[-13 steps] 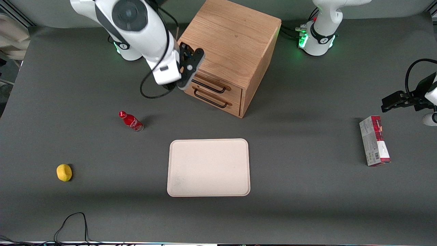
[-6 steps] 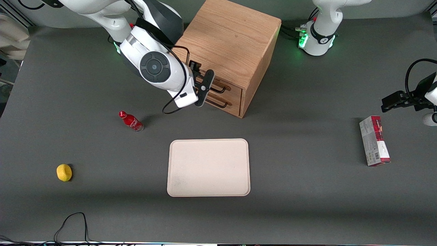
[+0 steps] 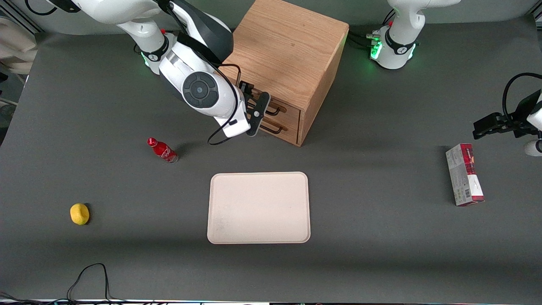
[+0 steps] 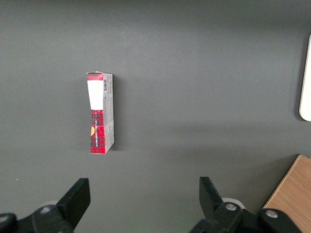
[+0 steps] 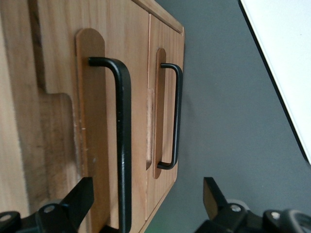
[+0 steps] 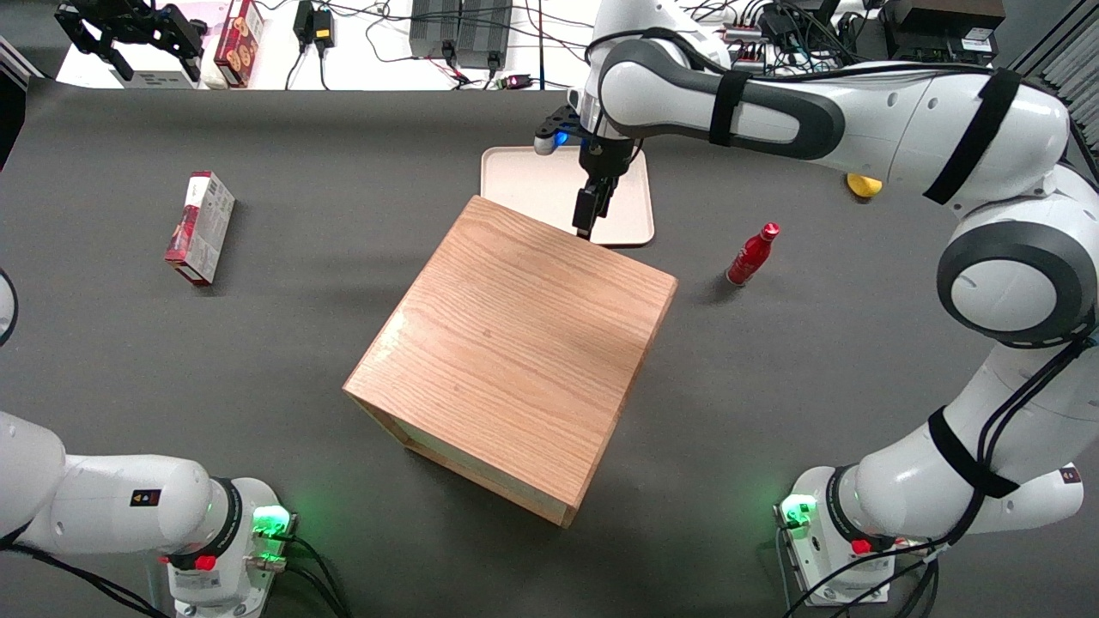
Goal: Open upper drawer
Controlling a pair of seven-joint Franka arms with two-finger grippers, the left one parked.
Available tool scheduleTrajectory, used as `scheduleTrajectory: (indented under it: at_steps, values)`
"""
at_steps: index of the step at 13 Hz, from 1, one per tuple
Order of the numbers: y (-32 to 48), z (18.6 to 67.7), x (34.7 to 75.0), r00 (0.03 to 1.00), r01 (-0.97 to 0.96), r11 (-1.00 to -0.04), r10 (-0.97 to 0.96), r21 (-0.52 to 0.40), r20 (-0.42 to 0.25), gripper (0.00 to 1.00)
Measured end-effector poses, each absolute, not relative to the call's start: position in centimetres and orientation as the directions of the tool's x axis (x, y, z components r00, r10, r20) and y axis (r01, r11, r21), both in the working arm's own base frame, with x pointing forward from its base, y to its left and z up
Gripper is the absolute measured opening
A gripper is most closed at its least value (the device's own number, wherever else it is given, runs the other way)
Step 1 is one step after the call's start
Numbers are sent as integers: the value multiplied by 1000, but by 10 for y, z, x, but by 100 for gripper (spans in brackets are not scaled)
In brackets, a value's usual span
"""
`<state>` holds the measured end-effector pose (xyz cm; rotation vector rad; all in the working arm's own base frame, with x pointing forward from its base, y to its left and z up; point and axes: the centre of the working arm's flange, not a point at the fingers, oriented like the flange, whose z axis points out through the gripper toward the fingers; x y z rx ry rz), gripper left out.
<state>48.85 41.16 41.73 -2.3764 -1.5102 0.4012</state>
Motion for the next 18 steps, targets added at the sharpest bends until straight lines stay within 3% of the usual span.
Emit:
scheduleTrajectory:
  at_steps: [11, 18]
  values:
    - [414, 395, 499, 401, 835, -388, 915, -391, -50, 100]
    - [407, 396, 511, 354, 877, -342, 935, -336, -28, 100]
